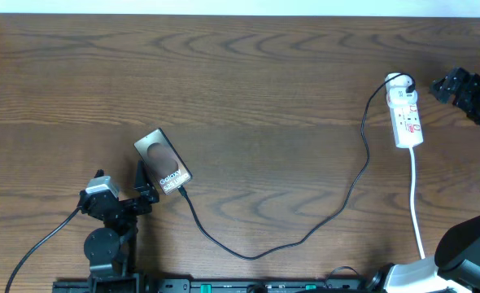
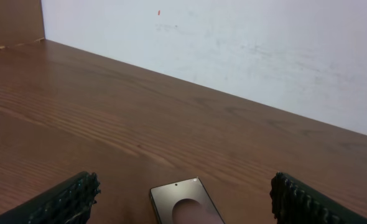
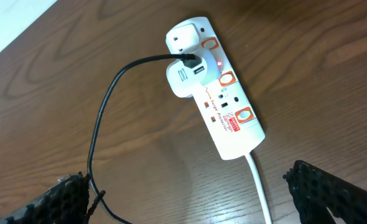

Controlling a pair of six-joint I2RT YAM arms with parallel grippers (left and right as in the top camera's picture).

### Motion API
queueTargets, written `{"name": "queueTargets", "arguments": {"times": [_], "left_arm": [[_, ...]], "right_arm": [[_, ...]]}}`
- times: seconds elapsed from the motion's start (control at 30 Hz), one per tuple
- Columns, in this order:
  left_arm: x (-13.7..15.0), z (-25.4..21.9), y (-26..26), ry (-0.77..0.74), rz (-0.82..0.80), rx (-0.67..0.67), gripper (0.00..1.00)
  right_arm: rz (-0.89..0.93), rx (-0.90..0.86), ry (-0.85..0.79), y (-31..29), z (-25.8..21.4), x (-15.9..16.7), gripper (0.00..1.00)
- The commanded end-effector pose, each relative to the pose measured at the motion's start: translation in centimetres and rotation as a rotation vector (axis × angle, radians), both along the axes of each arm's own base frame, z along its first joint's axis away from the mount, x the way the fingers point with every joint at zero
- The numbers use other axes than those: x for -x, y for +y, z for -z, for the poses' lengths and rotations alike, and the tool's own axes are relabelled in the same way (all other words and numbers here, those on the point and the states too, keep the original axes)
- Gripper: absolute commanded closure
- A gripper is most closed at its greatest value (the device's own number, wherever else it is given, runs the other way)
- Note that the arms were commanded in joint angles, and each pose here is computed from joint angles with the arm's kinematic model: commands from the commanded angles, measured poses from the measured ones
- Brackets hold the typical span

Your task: Plug charger to phone and switch on socket

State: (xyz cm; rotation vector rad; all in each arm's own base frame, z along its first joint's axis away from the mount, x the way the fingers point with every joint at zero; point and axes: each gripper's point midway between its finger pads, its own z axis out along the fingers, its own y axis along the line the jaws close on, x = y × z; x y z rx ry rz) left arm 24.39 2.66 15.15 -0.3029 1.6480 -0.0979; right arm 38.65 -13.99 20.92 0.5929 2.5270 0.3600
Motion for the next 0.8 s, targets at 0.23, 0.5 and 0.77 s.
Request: {"name": "queueTargets", "arguments": {"times": [0.23, 0.5, 0.77], "left_arm": [[0.2, 1.5, 0.3, 0.054, -0.016, -0.003, 0.09], [0.2, 1.5, 0.3, 0.054, -0.016, -0.003, 0.09], [0.2, 1.5, 0.3, 0.054, -0.016, -0.003, 0.09]], "right_arm": [[0.002, -0.005, -0.011, 0.2, -0.5, 0.0, 0.01], [0.003, -0.005, -0.011, 0.2, -0.5, 0.0, 0.01], [0.044, -0.040, -0.044, 1.5, -0.3, -1.7, 0.01]]}}
